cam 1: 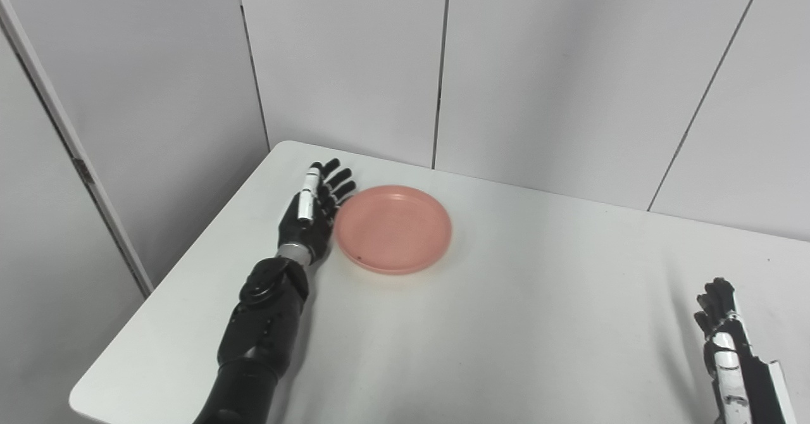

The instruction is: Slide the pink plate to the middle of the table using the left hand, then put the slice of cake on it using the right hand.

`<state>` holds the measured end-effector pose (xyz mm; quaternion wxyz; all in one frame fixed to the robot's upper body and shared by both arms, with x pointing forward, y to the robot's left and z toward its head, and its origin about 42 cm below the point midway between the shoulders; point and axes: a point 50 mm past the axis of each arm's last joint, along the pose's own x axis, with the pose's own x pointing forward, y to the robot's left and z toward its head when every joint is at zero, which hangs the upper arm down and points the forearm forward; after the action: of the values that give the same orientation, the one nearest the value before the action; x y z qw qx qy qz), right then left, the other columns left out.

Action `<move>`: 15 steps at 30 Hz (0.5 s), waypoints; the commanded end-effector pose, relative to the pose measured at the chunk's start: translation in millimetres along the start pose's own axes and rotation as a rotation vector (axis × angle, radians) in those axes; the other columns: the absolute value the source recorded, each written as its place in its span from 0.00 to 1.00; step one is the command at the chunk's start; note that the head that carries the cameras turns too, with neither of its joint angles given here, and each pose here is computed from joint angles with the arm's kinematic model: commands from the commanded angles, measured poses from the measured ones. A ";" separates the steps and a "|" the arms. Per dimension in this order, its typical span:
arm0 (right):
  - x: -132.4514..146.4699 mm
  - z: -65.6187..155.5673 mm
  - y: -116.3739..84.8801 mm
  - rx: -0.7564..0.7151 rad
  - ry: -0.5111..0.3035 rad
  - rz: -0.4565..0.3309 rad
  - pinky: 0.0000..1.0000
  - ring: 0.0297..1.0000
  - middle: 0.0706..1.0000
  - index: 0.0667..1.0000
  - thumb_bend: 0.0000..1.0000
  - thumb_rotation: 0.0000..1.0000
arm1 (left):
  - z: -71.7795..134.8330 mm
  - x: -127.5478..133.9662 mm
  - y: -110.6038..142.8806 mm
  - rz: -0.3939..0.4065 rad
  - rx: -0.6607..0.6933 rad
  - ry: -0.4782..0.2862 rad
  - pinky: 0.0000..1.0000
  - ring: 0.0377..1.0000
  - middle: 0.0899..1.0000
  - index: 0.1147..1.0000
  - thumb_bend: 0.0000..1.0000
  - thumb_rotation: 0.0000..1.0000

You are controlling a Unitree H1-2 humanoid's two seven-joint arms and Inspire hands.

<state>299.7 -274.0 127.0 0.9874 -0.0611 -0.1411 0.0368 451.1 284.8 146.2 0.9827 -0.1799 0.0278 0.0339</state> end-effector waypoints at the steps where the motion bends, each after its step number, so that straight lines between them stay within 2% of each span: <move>1: -29.9 -28.2 1.7 0.014 0.120 -0.016 0.99 1.00 1.00 1.00 0.38 1.00 | -4.1 -0.1 -8.6 -0.022 0.021 0.039 0.85 0.85 0.84 0.84 0.41 1.00; 15: -27.3 -18.3 16.2 0.007 0.128 -0.026 0.98 0.98 0.99 1.00 0.39 1.00 | -30.2 -10.2 -71.6 -0.189 -0.016 0.143 0.83 0.86 0.86 0.85 0.38 1.00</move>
<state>297.5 -268.6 126.9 0.9879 -0.0721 -0.1340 0.0289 447.5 218.1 148.5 0.9793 -0.1874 0.0555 -0.0527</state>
